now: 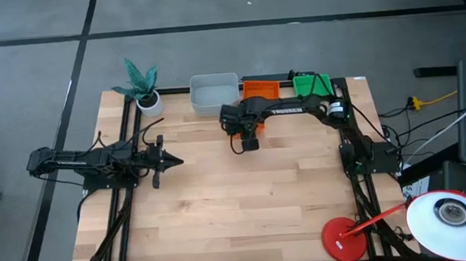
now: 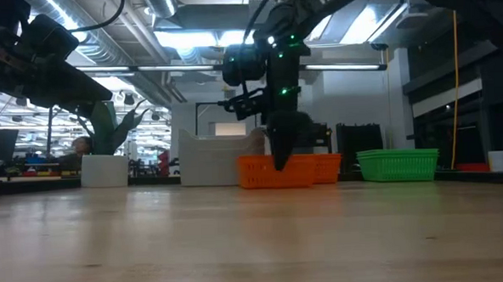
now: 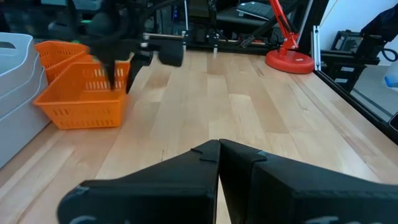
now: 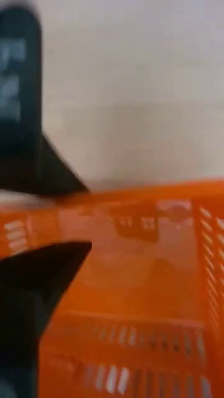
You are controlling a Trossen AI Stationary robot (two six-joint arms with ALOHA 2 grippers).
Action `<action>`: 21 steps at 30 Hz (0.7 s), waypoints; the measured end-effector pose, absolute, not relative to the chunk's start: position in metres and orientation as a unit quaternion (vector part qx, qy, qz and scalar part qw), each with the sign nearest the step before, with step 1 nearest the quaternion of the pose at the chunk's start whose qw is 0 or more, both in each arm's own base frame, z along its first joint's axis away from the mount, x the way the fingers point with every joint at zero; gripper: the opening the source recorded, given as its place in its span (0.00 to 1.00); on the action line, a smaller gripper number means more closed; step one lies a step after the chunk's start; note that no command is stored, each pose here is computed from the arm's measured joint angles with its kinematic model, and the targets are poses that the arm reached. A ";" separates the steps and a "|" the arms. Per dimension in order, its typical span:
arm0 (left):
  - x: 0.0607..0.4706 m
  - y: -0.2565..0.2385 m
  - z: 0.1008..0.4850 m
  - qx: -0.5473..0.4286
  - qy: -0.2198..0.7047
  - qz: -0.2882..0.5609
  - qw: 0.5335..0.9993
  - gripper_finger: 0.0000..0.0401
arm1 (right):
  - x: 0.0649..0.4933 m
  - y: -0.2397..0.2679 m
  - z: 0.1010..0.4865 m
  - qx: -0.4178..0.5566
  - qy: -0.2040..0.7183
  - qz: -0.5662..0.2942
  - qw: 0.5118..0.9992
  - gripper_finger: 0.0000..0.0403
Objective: Stack baskets by color
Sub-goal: Stack the orange bin on the orange bins
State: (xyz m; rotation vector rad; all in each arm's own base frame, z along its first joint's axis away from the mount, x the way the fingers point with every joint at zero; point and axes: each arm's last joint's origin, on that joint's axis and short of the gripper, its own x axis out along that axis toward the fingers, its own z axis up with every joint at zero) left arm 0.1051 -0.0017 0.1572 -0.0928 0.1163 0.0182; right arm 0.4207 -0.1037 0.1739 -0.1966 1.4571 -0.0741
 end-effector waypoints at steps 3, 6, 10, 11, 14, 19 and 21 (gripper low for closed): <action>0.105 -0.002 0.157 -0.046 0.058 0.009 0.997 0.00 | 0.412 -0.095 0.182 -0.091 0.688 -0.017 0.720 0.06; 0.105 -0.002 0.157 -0.046 0.058 0.009 0.997 0.00 | 0.396 -0.087 0.197 -0.075 0.725 -0.014 0.685 0.03; 0.105 -0.002 0.157 -0.046 0.058 0.009 0.997 0.00 | 0.375 -0.074 0.227 -0.067 0.749 -0.029 0.659 0.02; 0.105 -0.002 0.157 -0.046 0.058 0.009 0.997 0.00 | 0.370 -0.072 0.237 -0.073 0.749 -0.041 0.657 0.02; 0.105 -0.002 0.157 -0.046 0.058 0.009 0.997 0.00 | 0.353 -0.073 0.264 -0.122 0.747 -0.091 0.647 0.01; 0.105 -0.002 0.157 -0.046 0.058 0.009 0.997 0.00 | 0.329 -0.109 0.307 -0.148 0.682 -0.230 0.679 0.01; 0.105 -0.002 0.157 -0.046 0.058 0.009 0.997 0.00 | 0.325 -0.129 0.315 -0.120 0.648 -0.244 0.711 0.01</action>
